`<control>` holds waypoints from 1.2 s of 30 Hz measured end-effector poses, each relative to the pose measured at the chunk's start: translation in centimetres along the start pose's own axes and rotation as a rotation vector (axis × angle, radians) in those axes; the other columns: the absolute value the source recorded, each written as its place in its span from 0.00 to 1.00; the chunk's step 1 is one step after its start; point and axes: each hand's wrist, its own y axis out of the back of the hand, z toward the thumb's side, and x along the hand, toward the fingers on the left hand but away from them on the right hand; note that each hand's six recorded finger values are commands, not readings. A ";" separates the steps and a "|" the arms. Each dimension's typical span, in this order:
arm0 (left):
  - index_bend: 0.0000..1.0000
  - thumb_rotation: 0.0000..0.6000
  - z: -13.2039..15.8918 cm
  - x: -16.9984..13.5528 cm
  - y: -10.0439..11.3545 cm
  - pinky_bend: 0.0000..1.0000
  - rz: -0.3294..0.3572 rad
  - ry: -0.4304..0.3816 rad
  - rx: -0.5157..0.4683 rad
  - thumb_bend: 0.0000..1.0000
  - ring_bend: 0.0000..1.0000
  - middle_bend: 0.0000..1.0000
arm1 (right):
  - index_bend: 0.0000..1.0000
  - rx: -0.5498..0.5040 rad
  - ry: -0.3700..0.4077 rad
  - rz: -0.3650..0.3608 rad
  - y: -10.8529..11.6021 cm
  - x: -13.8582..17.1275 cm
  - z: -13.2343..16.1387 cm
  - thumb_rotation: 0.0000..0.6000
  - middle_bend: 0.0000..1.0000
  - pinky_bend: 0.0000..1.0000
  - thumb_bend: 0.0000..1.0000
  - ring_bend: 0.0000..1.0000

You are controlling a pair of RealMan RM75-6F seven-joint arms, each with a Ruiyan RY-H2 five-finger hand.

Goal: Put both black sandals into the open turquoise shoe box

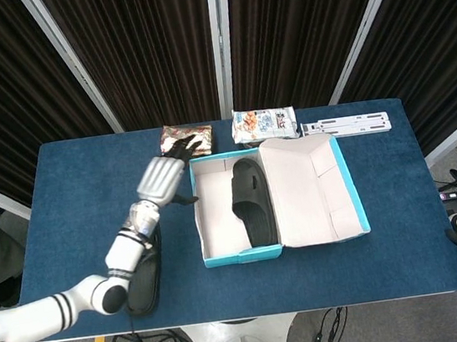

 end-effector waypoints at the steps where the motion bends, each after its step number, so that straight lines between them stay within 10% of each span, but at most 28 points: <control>1: 0.09 1.00 -1.7 -0.9 0.8 0.55 -0.010 0.042 0.020 0.00 0.32 0.00 | 0.00 0.000 0.002 0.001 0.0 0.0 0.0 1.00 0.00 0.00 0.07 0.00; 13: 0.09 1.00 -9.4 -9.3 -3.7 0.62 -0.318 0.268 0.070 0.00 0.48 0.02 | 0.00 -0.008 0.031 0.031 -1.2 -1.0 1.0 1.00 0.00 0.00 0.07 0.00; 36: 0.11 1.00 -10.4 -10.6 -10.0 0.66 -0.585 0.367 0.021 0.00 0.55 0.08 | 0.00 -0.014 0.021 0.043 -1.6 -0.8 0.7 1.00 0.00 0.00 0.07 0.00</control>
